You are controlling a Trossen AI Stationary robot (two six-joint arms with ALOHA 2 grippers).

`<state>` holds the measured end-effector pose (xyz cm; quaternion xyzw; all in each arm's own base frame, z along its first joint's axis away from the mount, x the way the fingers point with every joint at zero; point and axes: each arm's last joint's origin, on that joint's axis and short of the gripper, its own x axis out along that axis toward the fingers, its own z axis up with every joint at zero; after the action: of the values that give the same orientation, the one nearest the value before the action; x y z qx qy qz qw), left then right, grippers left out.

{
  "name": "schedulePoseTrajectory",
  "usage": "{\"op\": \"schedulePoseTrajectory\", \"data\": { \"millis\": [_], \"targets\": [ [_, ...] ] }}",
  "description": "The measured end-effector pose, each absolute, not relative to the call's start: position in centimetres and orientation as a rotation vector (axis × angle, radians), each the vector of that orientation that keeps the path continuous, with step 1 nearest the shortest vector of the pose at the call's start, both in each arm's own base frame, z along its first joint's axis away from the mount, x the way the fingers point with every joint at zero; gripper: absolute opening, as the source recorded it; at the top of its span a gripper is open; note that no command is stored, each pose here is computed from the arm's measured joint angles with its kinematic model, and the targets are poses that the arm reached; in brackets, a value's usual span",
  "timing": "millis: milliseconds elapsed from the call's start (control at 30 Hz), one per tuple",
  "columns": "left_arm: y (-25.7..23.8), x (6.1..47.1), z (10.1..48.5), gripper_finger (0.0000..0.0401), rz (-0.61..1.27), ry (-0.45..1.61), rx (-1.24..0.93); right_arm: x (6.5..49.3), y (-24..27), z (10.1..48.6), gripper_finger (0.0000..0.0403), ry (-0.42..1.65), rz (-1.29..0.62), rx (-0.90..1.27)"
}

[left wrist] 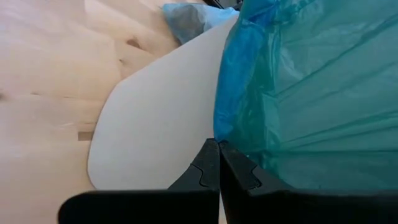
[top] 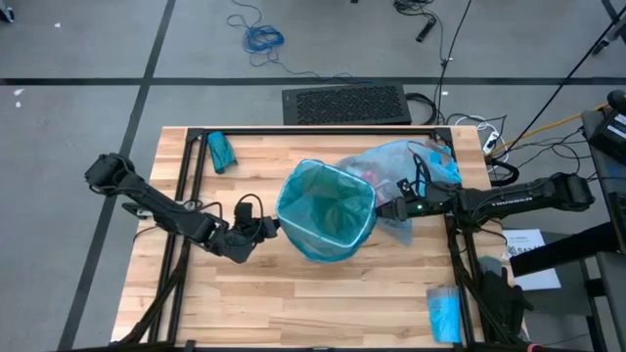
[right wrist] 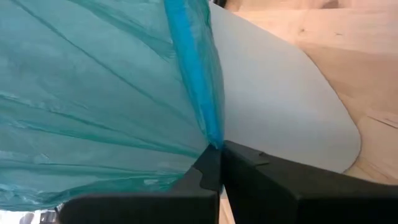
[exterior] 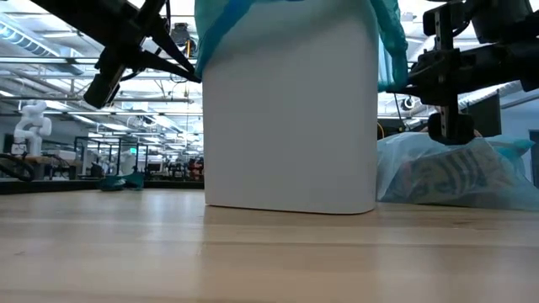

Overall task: Place trash/remove bag and relplace
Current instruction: Insert the blue trash bag into the white trash bin

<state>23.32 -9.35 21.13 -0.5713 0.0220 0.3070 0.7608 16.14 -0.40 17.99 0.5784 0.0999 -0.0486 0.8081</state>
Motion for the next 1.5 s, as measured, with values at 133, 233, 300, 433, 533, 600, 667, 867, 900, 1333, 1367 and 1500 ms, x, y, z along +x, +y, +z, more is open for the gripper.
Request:
{"op": "schedulePoseTrajectory", "data": {
  "millis": [133,233,300,433,533,600,667,867,900,1333,1367,1500],
  "targets": [
    [-9.2,23.3,21.0,0.0000,0.674,0.066,-1.238,16.1,-0.4,17.6,0.0000,0.247,-0.128,1.237],
    [-9.1,23.3,20.9,0.0000,0.677,0.079,-1.238,16.0,-0.4,17.6,0.0000,0.249,-0.130,1.237],
    [-9.0,23.4,20.9,0.0000,0.680,0.080,-1.237,16.0,-0.4,17.6,0.0000,0.249,-0.129,1.232],
    [-9.0,23.4,20.9,0.0000,0.680,0.082,-1.234,16.0,-0.4,17.6,0.0000,0.246,-0.133,1.217],
    [-9.0,23.4,20.9,0.0000,0.678,0.080,-1.236,16.2,-0.5,18.2,0.0002,0.178,-0.112,1.189],
    [-9.0,23.4,21.0,0.0000,0.673,0.075,-1.241,16.2,-0.5,18.9,0.0011,0.119,-0.075,1.172],
    [-9.0,23.4,21.0,0.0000,0.670,0.074,-1.242,16.2,-0.5,18.8,0.0026,0.117,-0.084,1.172],
    [-9.0,23.5,21.0,0.0000,0.669,0.073,-1.243,15.8,-0.5,17.1,0.0105,0.271,-0.206,1.196],
    [-9.1,23.4,21.0,0.0000,0.668,0.074,-1.242,15.6,-0.5,16.7,0.0120,0.303,-0.238,1.206],
    [-9.7,22.9,22.9,0.0081,0.551,0.046,-1.257,15.3,-0.4,20.7,0.0228,-0.011,0.021,1.208],
    [-9.8,22.8,23.1,0.0090,0.541,0.046,-1.247,15.2,-0.4,20.9,0.0230,-0.018,0.042,1.211],
    [-9.9,22.2,24.1,0.0119,0.496,0.040,-1.226,14.8,-0.1,21.3,0.0229,-0.022,0.077,1.216]
  ]
}}
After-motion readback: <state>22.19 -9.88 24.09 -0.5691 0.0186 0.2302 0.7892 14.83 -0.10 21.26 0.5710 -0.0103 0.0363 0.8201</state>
